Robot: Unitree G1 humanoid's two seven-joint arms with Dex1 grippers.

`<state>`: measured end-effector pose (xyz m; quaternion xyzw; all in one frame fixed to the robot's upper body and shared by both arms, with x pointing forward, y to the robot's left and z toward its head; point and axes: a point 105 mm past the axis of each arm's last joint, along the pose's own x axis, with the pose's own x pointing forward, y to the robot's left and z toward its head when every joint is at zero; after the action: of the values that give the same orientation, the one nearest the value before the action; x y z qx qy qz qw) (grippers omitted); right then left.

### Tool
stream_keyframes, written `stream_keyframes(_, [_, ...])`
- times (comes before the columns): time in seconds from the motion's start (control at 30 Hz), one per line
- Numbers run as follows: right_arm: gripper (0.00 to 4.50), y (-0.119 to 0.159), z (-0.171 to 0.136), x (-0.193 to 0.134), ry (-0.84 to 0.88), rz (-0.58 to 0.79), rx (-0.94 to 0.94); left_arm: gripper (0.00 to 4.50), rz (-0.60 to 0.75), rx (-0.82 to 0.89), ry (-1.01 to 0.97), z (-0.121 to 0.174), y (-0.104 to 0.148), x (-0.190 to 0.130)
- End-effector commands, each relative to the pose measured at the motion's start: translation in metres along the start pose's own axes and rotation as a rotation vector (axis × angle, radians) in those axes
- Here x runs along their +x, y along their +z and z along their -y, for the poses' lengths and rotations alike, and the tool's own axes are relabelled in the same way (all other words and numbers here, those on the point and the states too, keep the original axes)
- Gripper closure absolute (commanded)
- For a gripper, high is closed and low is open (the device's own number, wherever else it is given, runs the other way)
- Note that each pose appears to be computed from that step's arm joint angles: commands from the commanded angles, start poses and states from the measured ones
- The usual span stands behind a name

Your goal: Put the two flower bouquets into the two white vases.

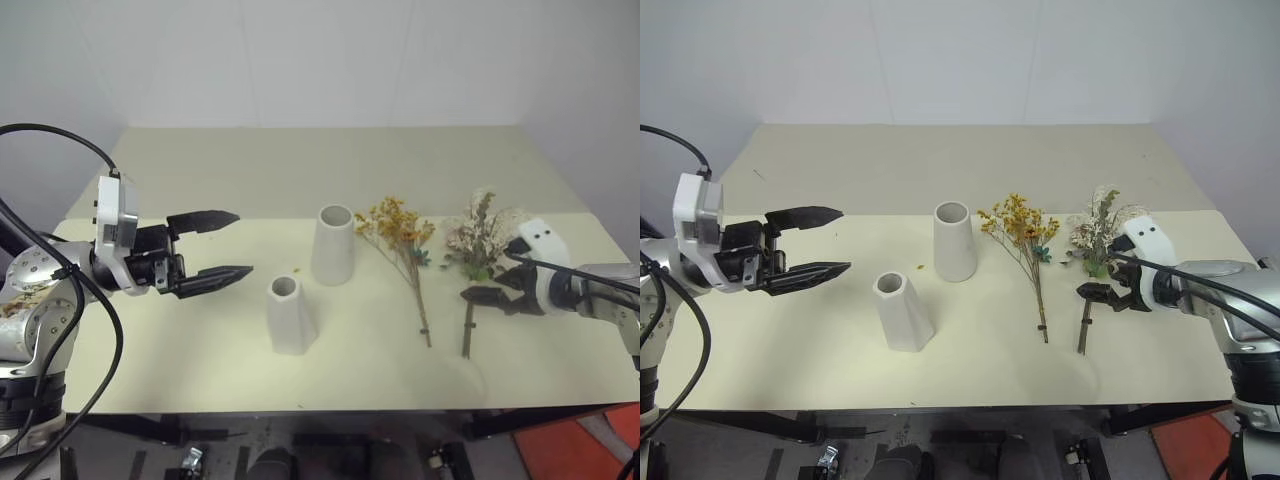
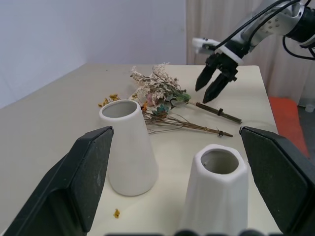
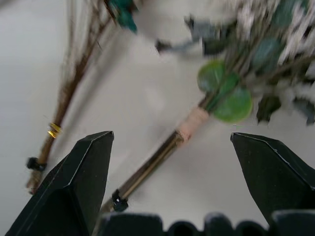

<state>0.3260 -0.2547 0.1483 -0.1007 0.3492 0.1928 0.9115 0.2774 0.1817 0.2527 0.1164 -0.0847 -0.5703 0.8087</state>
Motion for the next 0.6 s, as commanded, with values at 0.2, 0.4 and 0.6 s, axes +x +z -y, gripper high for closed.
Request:
stream_keyframes(0.2, [0.0, -0.001, 0.003, 0.017, -0.056, -0.074, 0.06, 0.02, 0.027, 0.042, -0.047, -0.003, 0.009, 0.006])
stream_keyframes(0.4, [1.64, -0.001, 0.003, 0.027, -0.078, -0.076, 0.057, 0.0, 0.025, 0.042, -0.051, -0.003, 0.009, 0.006])
stream_keyframes(0.6, [3.72, 0.002, 0.013, 0.028, -0.134, -0.061, 0.098, 0.0, 0.022, 0.05, -0.024, -0.006, 0.009, 0.004])
